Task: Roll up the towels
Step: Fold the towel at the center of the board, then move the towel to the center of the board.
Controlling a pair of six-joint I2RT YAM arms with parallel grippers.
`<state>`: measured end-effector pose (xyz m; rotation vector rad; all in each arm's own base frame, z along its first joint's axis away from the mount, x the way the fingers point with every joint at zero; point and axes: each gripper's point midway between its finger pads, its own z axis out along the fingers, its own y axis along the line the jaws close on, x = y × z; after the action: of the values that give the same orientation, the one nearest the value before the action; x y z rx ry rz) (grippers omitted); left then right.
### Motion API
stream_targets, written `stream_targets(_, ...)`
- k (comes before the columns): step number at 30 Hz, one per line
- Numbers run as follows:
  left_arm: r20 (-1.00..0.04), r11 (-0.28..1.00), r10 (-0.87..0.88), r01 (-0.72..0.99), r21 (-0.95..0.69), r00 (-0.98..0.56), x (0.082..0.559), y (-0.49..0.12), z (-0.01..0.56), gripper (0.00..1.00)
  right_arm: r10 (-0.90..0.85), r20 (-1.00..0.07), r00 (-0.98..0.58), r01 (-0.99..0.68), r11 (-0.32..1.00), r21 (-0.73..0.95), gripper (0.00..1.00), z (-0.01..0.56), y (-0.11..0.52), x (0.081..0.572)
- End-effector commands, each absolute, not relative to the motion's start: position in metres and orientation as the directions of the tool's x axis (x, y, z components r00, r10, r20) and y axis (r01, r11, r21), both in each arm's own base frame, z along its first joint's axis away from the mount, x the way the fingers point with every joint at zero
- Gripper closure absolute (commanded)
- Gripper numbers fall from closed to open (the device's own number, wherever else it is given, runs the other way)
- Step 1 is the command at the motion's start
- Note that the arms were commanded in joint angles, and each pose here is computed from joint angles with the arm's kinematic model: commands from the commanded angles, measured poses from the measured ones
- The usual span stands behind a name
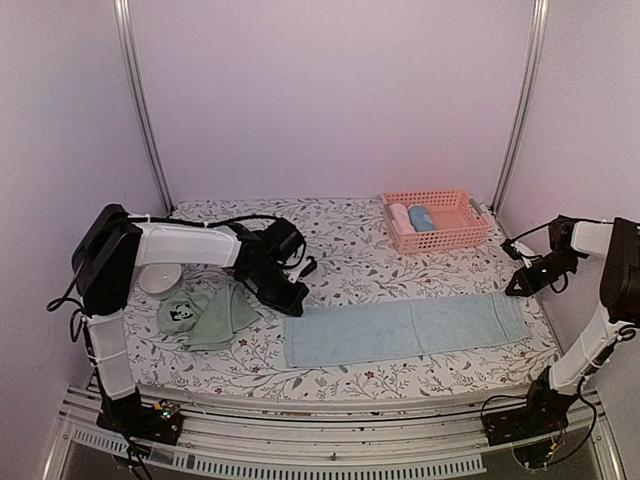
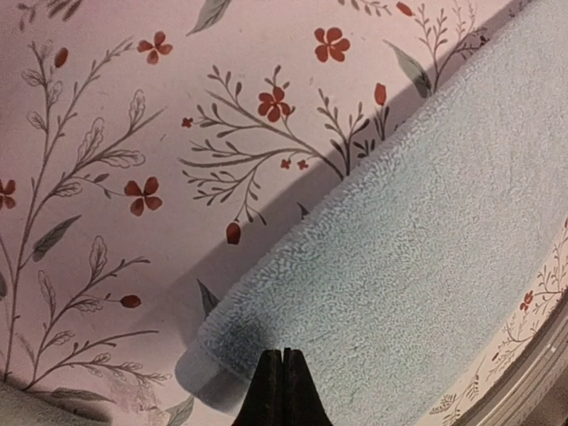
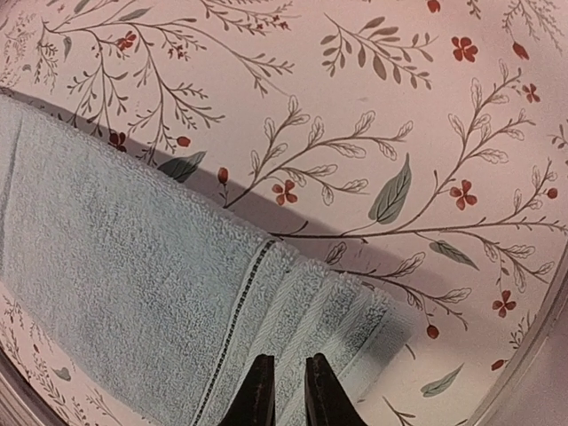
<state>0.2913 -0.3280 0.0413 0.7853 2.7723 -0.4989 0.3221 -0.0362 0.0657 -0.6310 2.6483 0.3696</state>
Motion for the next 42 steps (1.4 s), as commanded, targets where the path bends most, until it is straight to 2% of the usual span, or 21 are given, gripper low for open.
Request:
stream_targets(1,-0.252,0.847,0.453,0.501,-0.178,-0.855,0.302,-0.311,0.014,1.0,-0.317,-0.366,-0.875,-0.393,0.906,0.156,0.86,0.04,-0.042,0.325)
stream_targets(7,-0.212,0.877,0.443,0.47,-0.099,-0.871,0.306,-0.293,-0.007,1.0,-0.297,-0.297,-0.908,-0.352,0.924,0.151,0.88,0.009,-0.039,0.334)
stream_targets(12,-0.187,0.901,0.418,0.432,-0.04,-0.889,0.313,-0.274,-0.019,1.0,-0.284,-0.283,-0.916,-0.32,0.943,0.09,0.9,-0.006,-0.046,0.368)
stream_targets(20,-0.242,0.914,0.381,0.402,-0.044,-0.892,0.333,-0.276,-0.008,1.0,-0.254,-0.34,-0.905,-0.299,0.95,0.088,0.9,0.005,-0.045,0.422)
stream_targets(26,-0.331,0.893,0.382,0.437,-0.111,-0.863,0.343,-0.296,0.022,1.0,-0.271,-0.417,-0.867,-0.347,0.931,0.117,0.85,0.045,-0.024,0.429)
stream_targets(30,-0.389,0.869,0.4,0.479,-0.128,-0.83,0.345,-0.308,0.046,1.0,-0.26,-0.421,-0.869,-0.33,0.938,0.102,0.82,0.067,-0.025,0.416)
stream_targets(32,-0.439,0.846,0.416,0.516,-0.135,-0.797,0.344,-0.314,0.065,0.93,-0.258,-0.407,-0.876,-0.313,0.947,0.074,0.77,0.069,-0.03,0.406)
stream_targets(38,-0.492,0.784,0.451,0.594,-0.181,-0.745,0.331,-0.327,0.068,0.65,-0.184,-0.329,-0.926,-0.216,0.975,0.062,0.74,0.051,-0.055,0.377)
stream_targets(42,-0.484,0.762,0.467,0.614,-0.203,-0.74,0.326,-0.332,0.063,0.62,-0.166,-0.287,-0.944,-0.188,0.981,0.054,0.7,0.039,-0.064,0.368)
